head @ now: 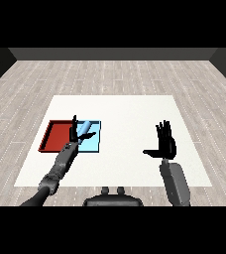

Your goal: Pick the blue can and put it in the blue box

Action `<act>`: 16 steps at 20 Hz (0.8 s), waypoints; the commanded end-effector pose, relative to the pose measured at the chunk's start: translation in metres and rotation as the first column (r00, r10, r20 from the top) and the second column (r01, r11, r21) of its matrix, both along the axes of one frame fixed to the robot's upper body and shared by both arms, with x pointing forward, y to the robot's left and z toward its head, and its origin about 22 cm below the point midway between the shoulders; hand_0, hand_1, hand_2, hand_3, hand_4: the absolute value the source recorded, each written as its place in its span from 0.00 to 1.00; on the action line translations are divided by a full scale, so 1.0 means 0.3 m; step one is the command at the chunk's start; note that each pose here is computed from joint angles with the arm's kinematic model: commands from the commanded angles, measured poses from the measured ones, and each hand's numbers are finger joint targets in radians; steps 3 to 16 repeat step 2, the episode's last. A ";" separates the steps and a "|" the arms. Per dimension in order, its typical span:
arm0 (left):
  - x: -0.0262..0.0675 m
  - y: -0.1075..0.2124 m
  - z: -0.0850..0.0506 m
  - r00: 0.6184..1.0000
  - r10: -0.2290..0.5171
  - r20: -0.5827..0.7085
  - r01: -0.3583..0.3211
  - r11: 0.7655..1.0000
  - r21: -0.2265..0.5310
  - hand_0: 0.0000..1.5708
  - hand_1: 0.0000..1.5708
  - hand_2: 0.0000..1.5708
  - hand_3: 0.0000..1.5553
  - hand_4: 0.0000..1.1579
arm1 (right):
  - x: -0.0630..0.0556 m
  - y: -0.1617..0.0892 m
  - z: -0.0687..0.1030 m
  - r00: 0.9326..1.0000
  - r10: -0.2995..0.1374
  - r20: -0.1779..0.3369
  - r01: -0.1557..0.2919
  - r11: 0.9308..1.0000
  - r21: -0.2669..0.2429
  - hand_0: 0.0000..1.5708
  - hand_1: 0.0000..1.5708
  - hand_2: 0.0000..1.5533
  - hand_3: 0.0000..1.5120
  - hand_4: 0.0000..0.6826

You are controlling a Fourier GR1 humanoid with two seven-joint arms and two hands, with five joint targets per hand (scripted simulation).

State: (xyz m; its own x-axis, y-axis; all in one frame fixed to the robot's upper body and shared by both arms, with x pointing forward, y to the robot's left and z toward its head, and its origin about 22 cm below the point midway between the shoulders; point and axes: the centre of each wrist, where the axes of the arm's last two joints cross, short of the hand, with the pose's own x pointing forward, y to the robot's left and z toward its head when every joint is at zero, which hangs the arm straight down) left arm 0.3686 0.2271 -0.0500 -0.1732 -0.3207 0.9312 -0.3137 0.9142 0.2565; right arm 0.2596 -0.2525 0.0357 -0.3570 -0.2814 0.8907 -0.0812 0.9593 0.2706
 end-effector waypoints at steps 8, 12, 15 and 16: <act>-0.110 -0.029 -0.024 0.969 -0.137 0.204 0.159 0.983 -0.092 0.00 0.00 0.00 0.00 0.00 | -0.012 -0.030 -0.006 1.000 -0.005 -0.007 0.005 0.999 -0.040 0.00 0.00 0.00 0.00 0.00; -0.110 -0.029 -0.024 0.969 -0.137 0.204 0.159 0.983 -0.092 0.00 0.00 0.00 0.00 0.00 | -0.012 -0.030 -0.006 1.000 -0.005 -0.007 0.005 0.999 -0.040 0.00 0.00 0.00 0.00 0.00; -0.110 -0.029 -0.024 0.969 -0.137 0.204 0.159 0.983 -0.092 0.00 0.00 0.00 0.00 0.00 | -0.012 -0.030 -0.006 1.000 -0.005 -0.007 0.005 0.999 -0.040 0.00 0.00 0.00 0.00 0.00; -0.110 -0.029 -0.024 0.969 -0.137 0.204 0.159 0.983 -0.092 0.00 0.00 0.00 0.00 0.00 | -0.012 -0.030 -0.006 1.000 -0.005 -0.007 0.005 0.999 -0.040 0.00 0.00 0.00 0.00 0.00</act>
